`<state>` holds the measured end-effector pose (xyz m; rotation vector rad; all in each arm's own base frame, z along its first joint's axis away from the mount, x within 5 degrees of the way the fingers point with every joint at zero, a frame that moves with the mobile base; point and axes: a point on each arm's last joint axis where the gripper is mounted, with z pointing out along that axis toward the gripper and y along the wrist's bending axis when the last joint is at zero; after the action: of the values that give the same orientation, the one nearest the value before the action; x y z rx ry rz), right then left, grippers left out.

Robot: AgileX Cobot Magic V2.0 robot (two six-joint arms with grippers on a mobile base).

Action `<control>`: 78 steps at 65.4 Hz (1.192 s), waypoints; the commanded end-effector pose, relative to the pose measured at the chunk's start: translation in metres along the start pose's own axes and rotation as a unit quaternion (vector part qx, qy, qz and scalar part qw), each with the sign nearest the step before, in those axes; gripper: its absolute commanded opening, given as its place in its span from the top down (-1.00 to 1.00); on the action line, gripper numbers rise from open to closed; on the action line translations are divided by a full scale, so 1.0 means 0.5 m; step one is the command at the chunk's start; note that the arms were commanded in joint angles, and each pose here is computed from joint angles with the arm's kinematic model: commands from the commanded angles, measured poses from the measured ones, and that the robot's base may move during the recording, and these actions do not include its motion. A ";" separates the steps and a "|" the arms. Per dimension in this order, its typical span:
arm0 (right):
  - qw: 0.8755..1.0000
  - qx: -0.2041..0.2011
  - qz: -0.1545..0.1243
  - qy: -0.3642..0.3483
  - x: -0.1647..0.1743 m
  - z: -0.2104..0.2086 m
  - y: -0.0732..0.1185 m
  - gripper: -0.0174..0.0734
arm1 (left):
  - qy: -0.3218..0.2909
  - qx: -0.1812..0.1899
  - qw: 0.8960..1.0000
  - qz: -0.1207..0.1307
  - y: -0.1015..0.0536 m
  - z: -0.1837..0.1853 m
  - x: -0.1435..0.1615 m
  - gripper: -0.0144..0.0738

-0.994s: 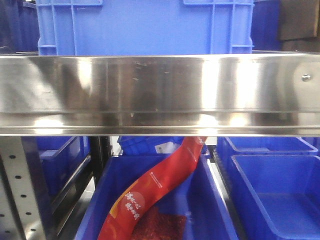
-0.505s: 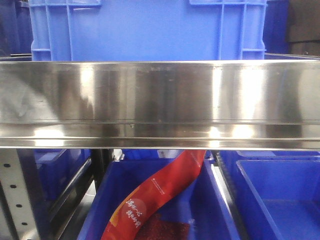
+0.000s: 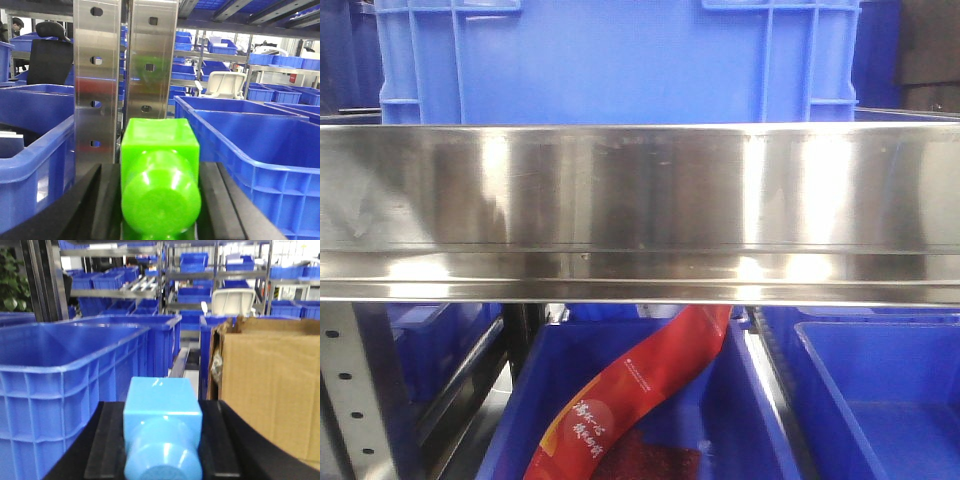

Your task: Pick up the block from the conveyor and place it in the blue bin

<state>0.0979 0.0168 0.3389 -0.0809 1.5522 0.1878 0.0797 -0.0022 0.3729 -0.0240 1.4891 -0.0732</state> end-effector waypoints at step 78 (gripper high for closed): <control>0.979 -0.163 -0.031 0.116 -0.087 0.437 0.224 0.53 | 0.172 0.211 0.962 0.016 -0.307 0.483 -0.018 0.37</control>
<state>0.2911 0.1571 0.3914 -0.4210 1.7580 0.3894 0.3141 -0.1586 0.4073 0.3967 1.7994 -0.3454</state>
